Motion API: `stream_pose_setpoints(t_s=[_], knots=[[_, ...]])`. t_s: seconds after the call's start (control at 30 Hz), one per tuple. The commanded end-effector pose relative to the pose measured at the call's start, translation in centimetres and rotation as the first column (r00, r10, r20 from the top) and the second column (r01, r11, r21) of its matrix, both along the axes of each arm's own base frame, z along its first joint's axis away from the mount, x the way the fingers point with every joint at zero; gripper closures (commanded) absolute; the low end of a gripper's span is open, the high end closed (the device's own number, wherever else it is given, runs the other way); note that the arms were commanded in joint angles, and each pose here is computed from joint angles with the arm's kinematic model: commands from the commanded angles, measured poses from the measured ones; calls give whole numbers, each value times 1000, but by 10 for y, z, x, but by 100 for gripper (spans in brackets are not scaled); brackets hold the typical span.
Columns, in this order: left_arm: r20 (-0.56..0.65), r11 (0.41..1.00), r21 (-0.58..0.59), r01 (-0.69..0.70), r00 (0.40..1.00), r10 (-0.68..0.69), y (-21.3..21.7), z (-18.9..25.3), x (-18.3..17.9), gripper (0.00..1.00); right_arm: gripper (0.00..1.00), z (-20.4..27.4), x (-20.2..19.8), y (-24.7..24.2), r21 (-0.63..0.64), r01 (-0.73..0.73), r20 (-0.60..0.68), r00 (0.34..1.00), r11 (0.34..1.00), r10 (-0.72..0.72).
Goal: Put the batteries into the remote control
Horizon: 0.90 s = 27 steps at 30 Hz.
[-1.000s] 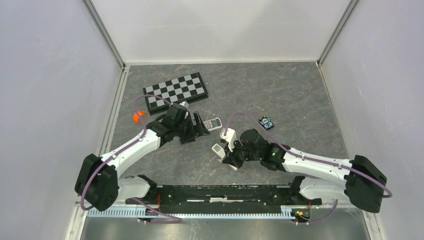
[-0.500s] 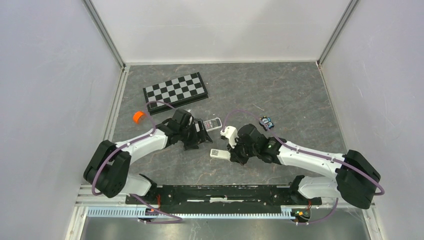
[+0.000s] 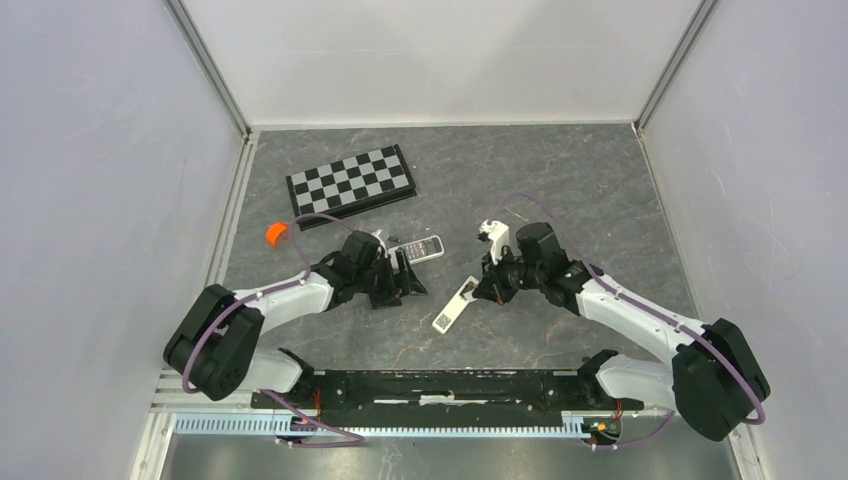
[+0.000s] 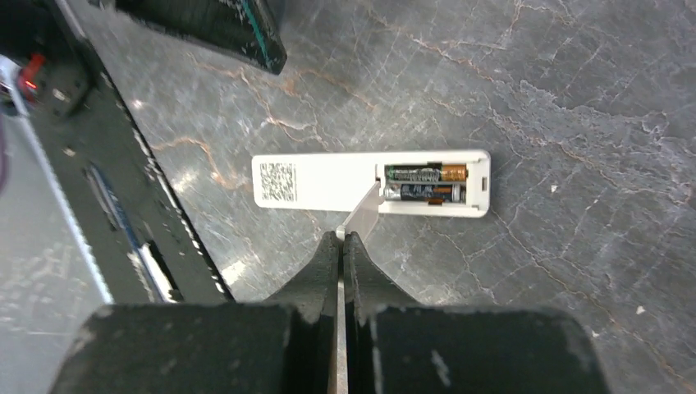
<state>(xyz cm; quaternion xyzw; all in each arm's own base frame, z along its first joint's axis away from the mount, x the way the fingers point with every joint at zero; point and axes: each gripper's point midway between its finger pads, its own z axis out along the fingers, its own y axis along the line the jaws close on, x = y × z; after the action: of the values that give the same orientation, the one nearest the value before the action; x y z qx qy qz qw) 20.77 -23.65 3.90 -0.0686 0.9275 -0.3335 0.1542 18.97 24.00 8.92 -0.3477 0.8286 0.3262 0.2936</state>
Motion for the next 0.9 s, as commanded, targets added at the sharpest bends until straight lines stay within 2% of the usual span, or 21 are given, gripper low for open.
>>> stream_pose_setpoints(t_s=[0.0,0.2,0.33,0.4,0.6,0.67,0.77,0.83,0.87], knots=[[6,1000,-20,-18,1000,18,0,0,-4,16,100,24,-4,15,235,-25,-97,994,972,49],[-25,999,-8,-31,999,30,1,-5,-14,17,100,16,11,8,230,-1,-182,982,973,45],[-82,1000,-11,-28,996,27,-4,-7,-26,23,100,2,19,-1,192,15,-254,967,981,35],[-124,999,-16,-36,992,34,-7,-8,-33,27,100,0,23,-2,188,19,-266,964,982,32],[-174,997,-26,-74,982,68,-7,-5,-48,29,100,5,46,-9,166,62,-252,968,984,-18],[-159,997,-53,-54,986,45,-13,2,-50,35,100,6,54,-13,158,99,-237,970,982,-60],[-102,997,-65,35,994,-42,-25,10,-56,57,100,11,66,-17,181,159,-214,969,970,-119],[-67,989,-88,119,990,-125,-39,18,-63,66,100,13,69,-18,186,181,-200,969,966,-143],[-45,984,-92,152,987,-157,-46,21,-66,67,100,14,70,-18,195,182,-191,971,964,-145]])
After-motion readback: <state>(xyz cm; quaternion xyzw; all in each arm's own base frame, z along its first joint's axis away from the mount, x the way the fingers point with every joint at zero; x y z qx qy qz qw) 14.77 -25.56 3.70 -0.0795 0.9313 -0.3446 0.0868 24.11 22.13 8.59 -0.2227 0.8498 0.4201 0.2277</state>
